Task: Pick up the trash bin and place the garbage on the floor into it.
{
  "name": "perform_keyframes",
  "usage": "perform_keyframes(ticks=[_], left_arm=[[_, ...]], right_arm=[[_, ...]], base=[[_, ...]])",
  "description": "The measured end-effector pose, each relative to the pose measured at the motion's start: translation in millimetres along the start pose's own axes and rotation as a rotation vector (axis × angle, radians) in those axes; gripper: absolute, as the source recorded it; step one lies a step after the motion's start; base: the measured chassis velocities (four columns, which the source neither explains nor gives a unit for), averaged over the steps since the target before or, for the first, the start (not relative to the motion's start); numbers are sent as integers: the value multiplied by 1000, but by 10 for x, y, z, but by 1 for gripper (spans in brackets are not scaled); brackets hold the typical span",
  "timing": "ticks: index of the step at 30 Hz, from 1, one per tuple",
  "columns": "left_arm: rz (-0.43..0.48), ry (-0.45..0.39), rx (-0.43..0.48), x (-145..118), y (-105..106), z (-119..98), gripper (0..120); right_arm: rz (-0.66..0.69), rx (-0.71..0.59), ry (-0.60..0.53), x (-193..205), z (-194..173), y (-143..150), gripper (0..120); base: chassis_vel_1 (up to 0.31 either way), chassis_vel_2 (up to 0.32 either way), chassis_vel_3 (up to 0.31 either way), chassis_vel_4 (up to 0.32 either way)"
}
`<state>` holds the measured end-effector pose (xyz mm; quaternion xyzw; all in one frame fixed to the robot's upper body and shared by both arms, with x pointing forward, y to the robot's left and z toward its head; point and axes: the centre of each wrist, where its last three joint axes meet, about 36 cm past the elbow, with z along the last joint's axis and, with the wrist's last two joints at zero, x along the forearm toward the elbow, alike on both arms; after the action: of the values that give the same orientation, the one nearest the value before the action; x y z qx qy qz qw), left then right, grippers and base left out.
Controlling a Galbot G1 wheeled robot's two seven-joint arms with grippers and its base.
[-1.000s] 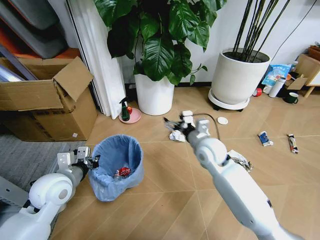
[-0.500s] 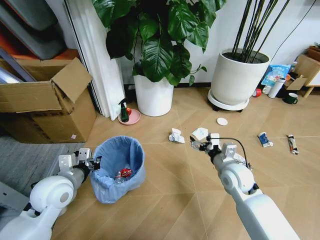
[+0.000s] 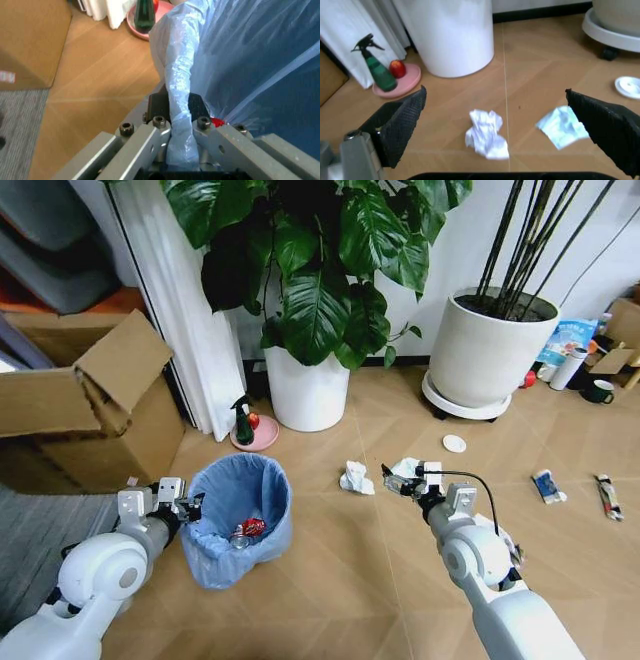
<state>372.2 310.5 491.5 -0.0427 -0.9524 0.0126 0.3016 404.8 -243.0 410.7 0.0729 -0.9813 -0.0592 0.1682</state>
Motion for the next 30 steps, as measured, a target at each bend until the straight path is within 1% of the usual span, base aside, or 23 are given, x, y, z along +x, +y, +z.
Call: perform_keyframes(ticks=[7,13,15,22,26,30], left_arm=[[2,-2,3,-3,-6,0,0],[4,-2,5,-9,-7,2,0],[4,-1,6,-9,-8,8,0],[8,4,8,6,-29,47,0],[9,5,6,19,-38,62,0],[8,4,6,22,-36,61,0]], right_arm=[[-4,1,4,7,17,19,100],[3,-1,16,26,74,26,100],[4,-3,37,46,114,27,100],[1,-10,45,59,147,54,100],[0,-11,45,72,152,66,100],[-1,-11,47,86,165,72,100]], base=[[-227,226,232,-220],[-163,162,146,-169],[-46,25,21,-6],[9,-15,-3,15],[-38,-94,78,98],[-133,-115,128,91]])
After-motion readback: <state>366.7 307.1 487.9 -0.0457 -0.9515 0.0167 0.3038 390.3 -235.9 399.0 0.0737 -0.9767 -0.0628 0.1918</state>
